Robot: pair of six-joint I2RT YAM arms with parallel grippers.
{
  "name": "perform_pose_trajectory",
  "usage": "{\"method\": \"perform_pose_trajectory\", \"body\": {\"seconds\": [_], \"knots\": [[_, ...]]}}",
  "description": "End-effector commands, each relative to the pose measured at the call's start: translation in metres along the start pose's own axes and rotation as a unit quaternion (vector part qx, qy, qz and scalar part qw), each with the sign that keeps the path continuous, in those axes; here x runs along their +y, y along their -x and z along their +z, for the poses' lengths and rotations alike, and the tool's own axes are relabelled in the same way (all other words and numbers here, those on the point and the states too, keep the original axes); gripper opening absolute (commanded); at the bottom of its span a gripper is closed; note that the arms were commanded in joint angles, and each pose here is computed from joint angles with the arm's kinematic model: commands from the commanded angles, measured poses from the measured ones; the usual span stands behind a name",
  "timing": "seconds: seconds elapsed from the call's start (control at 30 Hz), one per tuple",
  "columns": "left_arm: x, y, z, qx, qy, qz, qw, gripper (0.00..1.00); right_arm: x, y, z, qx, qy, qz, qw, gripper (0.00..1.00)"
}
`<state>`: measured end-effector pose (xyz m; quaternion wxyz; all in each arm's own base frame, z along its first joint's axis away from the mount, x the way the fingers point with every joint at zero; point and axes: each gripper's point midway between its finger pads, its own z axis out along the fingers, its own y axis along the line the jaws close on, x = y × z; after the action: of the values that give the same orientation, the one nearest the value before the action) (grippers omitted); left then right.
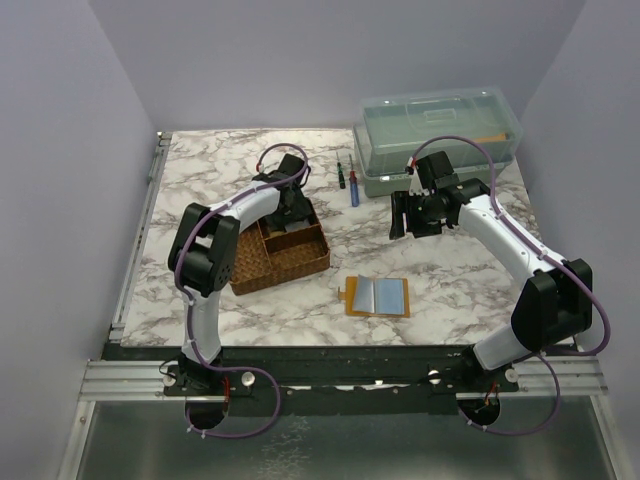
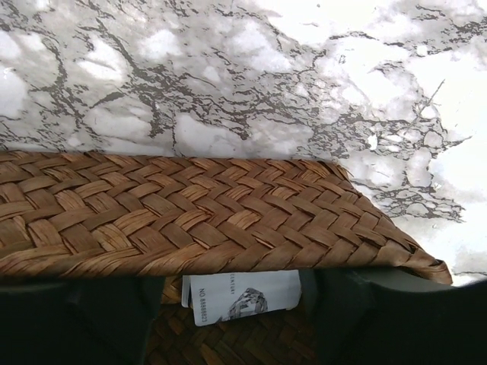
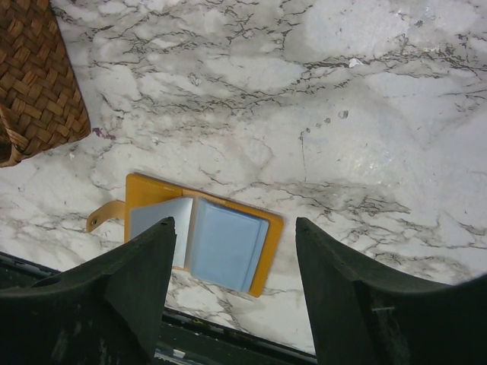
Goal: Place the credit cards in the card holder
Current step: Pick up the credit card from the storage box.
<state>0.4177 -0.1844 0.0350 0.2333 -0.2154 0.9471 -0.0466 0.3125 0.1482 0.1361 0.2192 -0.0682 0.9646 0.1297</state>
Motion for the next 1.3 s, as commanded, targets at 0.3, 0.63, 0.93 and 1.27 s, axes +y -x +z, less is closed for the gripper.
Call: {"method": "perform_pose_trajectory", "body": {"seconds": [0.3,0.63,0.93,1.27], "knots": [[-0.001,0.006,-0.020,-0.018,-0.005,0.007,1.000,0.35,-0.003,-0.005,-0.003,0.006,-0.001,0.001,1.000,0.68],[0.005,0.014,-0.035,-0.033,0.002,0.012,0.999,0.15,-0.002,-0.006,-0.004,0.005,0.001,0.001,1.000,0.68],[-0.001,0.014,-0.046,-0.022,0.000,0.015,1.000,0.00,-0.001,-0.007,-0.003,0.006,0.004,0.002,1.000,0.69],[0.013,0.007,-0.057,0.038,0.094,-0.004,0.995,0.00,0.000,-0.007,-0.004,0.005,0.008,0.003,1.000,0.69]]}}
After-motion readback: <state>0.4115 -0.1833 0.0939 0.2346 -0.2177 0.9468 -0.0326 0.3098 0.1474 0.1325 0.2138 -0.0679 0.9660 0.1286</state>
